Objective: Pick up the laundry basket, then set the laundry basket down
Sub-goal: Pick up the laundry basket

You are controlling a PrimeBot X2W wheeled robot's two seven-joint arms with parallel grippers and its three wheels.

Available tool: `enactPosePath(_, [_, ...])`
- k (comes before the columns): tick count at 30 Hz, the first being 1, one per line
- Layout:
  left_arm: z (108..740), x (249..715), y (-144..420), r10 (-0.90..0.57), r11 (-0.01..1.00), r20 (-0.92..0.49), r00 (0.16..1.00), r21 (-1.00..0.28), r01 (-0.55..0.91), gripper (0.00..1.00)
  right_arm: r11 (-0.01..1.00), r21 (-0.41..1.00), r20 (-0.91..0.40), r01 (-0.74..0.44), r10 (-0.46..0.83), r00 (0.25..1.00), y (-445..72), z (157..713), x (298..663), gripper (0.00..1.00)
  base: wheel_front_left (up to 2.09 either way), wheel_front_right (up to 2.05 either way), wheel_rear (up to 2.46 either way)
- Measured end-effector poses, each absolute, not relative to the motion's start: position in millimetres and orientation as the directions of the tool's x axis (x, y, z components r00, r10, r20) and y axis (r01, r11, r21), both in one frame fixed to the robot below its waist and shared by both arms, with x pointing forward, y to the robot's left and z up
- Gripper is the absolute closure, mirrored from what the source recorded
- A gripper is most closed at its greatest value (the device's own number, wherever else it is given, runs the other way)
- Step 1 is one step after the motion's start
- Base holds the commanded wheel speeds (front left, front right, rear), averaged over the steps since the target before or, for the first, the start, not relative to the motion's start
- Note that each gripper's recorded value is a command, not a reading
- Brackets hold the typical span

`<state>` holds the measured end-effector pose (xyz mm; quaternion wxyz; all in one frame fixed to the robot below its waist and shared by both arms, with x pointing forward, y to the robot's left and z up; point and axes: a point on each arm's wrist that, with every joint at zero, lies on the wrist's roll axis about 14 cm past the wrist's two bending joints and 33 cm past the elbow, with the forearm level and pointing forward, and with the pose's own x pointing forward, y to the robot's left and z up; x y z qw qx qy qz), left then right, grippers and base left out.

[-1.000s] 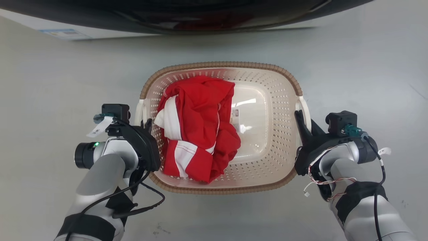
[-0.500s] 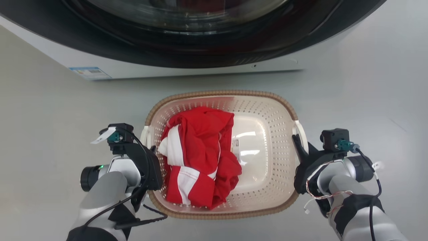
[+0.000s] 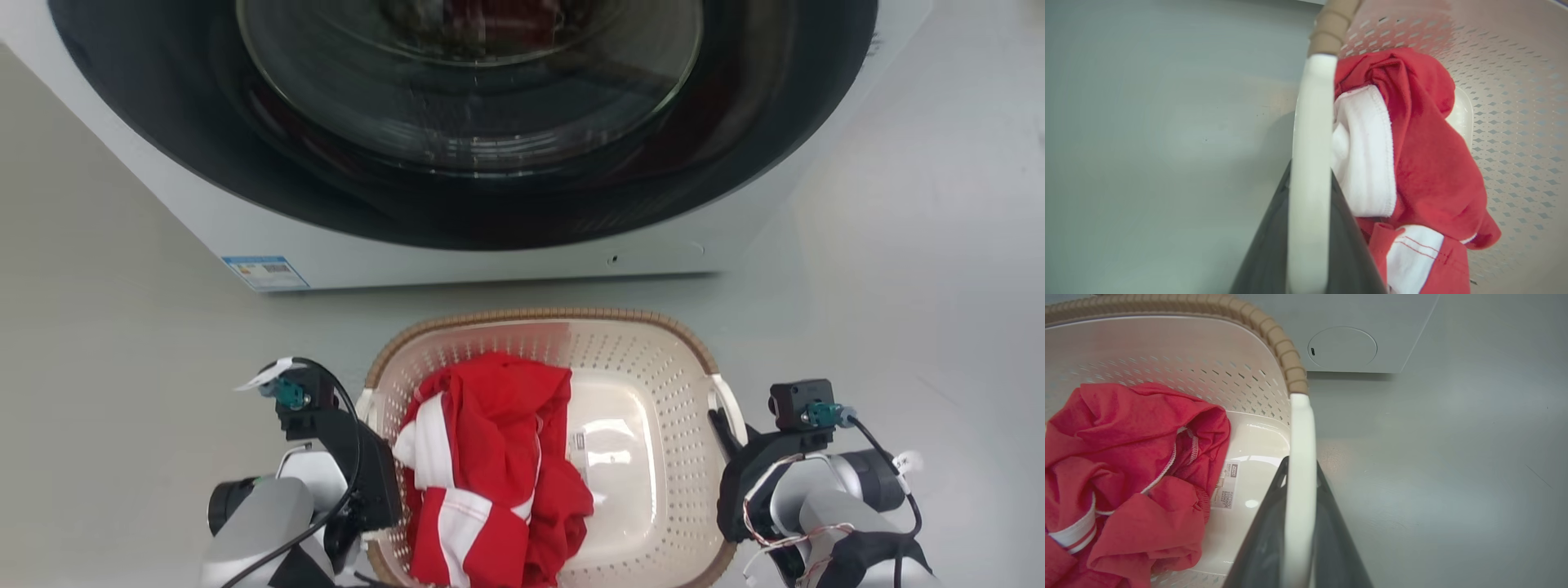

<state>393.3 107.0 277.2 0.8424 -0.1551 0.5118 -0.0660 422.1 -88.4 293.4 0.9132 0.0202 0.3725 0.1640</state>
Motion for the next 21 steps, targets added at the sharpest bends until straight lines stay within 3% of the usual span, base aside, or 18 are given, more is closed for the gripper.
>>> enactPosePath(21, [319.9,338.6,101.8,-0.319,0.925,-0.840,0.439,-0.376,-0.048,1.00,0.948,0.185,-0.690,-0.258,0.312,0.653,-87.7,333.9,369.4,1.00,0.00,0.00,0.00])
